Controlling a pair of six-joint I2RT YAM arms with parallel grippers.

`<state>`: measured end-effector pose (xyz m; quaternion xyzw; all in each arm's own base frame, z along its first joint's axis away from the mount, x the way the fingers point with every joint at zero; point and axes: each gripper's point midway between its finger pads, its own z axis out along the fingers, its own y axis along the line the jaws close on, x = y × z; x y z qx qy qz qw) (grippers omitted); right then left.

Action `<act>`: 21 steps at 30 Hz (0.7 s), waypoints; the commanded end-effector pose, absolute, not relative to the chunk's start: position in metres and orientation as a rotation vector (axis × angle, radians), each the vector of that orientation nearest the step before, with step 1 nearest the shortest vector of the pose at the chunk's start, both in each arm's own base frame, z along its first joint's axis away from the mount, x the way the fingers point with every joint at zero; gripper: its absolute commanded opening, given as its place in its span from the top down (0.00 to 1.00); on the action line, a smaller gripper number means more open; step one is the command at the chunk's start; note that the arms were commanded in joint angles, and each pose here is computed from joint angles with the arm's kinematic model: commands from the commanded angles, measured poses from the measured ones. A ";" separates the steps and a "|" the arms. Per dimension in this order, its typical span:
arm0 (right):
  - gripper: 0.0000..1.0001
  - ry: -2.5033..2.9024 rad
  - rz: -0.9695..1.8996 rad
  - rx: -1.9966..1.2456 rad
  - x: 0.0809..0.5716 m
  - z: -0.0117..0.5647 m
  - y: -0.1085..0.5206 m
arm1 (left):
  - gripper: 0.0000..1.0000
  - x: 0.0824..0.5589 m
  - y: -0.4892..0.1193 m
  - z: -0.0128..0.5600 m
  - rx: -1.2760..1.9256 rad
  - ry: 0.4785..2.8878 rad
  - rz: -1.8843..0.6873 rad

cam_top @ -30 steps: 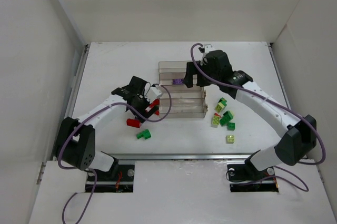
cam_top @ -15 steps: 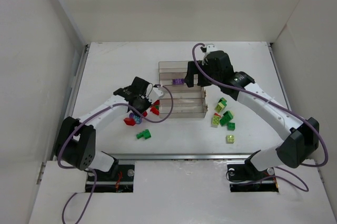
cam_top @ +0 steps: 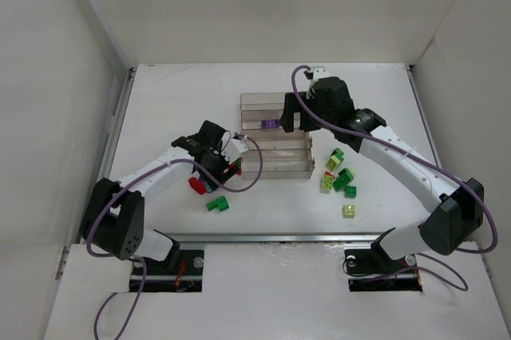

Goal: Sort the legos into containers by color

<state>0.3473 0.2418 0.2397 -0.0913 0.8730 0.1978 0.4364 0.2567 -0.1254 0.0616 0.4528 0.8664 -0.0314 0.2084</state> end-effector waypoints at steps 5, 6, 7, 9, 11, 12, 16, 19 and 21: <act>0.04 2.115 0.499 -0.229 0.353 0.259 0.247 | 0.15 0.211 -0.125 0.059 1.385 2.476 -0.251; 0.04 2.115 0.499 -0.229 0.353 0.259 0.247 | 0.13 0.212 -0.125 0.062 1.391 2.457 -0.248; 0.04 2.115 0.499 -0.229 0.353 0.259 0.247 | 0.12 0.211 -0.124 0.062 1.405 2.458 -0.247; 0.04 2.115 0.499 -0.229 0.353 0.259 0.247 | 0.12 0.208 -0.124 0.061 1.438 2.448 -0.256; 0.04 2.115 0.499 -0.229 0.353 0.259 0.247 | 0.15 0.208 -0.124 0.061 1.438 2.448 -0.256; 0.04 2.115 0.499 -0.229 0.353 0.259 0.247 | 0.21 0.205 -0.122 0.058 1.442 2.458 -0.258; 0.04 2.115 0.499 -0.229 0.352 0.258 0.245 | 0.44 0.201 -0.125 0.051 1.457 2.485 -0.295; 0.04 2.115 0.499 -0.229 0.351 0.258 0.245 | 0.61 0.202 -0.127 0.048 1.448 2.495 -0.311; 0.04 2.115 0.499 -0.229 0.351 0.258 0.245 | 0.79 0.201 -0.127 0.043 1.452 2.503 -0.312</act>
